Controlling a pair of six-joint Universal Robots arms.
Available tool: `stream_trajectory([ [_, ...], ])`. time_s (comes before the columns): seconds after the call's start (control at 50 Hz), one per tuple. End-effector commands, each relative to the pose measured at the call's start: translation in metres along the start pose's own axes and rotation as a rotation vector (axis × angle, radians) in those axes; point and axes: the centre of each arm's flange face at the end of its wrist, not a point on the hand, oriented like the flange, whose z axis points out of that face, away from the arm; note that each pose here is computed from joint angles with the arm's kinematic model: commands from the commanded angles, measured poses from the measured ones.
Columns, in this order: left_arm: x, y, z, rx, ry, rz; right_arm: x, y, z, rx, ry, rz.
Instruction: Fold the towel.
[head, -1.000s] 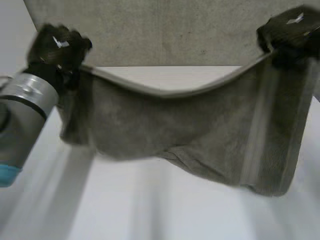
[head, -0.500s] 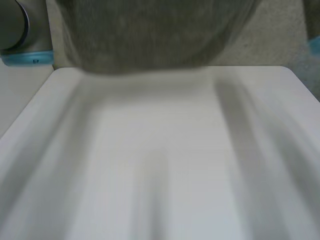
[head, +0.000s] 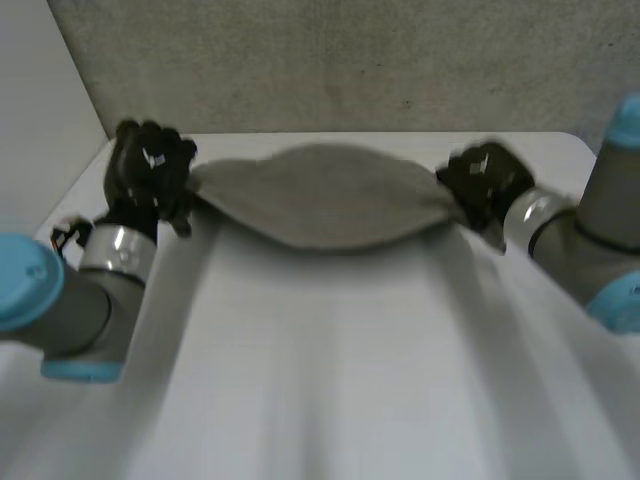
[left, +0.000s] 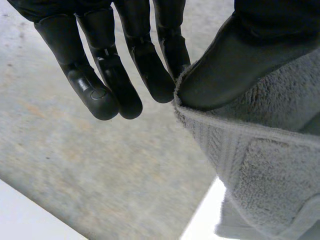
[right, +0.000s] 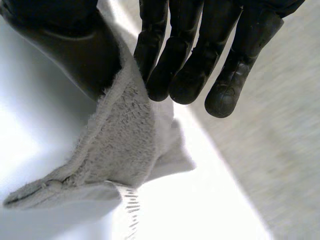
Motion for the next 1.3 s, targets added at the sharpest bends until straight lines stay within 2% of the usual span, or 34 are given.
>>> stream_trajectory([
  [0.02,0.023,0.023,-0.040,-0.066,0.060,0.013,-0.033,0.052,-0.012,-0.156,-0.091,0.028],
  [0.08,0.029,0.028,-0.058,-0.112,0.094,0.010,-0.035,0.063,-0.023,-0.194,-0.094,0.044],
  [0.24,0.037,0.031,-0.085,-0.162,0.141,0.003,-0.027,0.056,-0.050,-0.160,-0.040,0.049],
  [0.48,0.037,0.054,-0.074,-0.209,0.120,0.022,-0.025,0.059,-0.049,-0.136,-0.006,0.052],
  [0.64,0.038,0.068,-0.076,-0.243,0.142,0.153,-0.031,0.069,-0.045,-0.161,-0.024,0.062],
  [0.74,0.034,0.071,-0.077,-0.256,0.141,0.181,-0.031,0.072,-0.045,-0.171,-0.023,0.068],
  [1.12,0.015,0.082,-0.072,-0.291,0.091,0.187,-0.030,0.077,-0.045,-0.183,-0.013,0.072],
  [1.3,0.013,0.074,-0.075,-0.296,0.122,0.189,-0.028,0.076,-0.045,-0.176,-0.006,0.065],
])
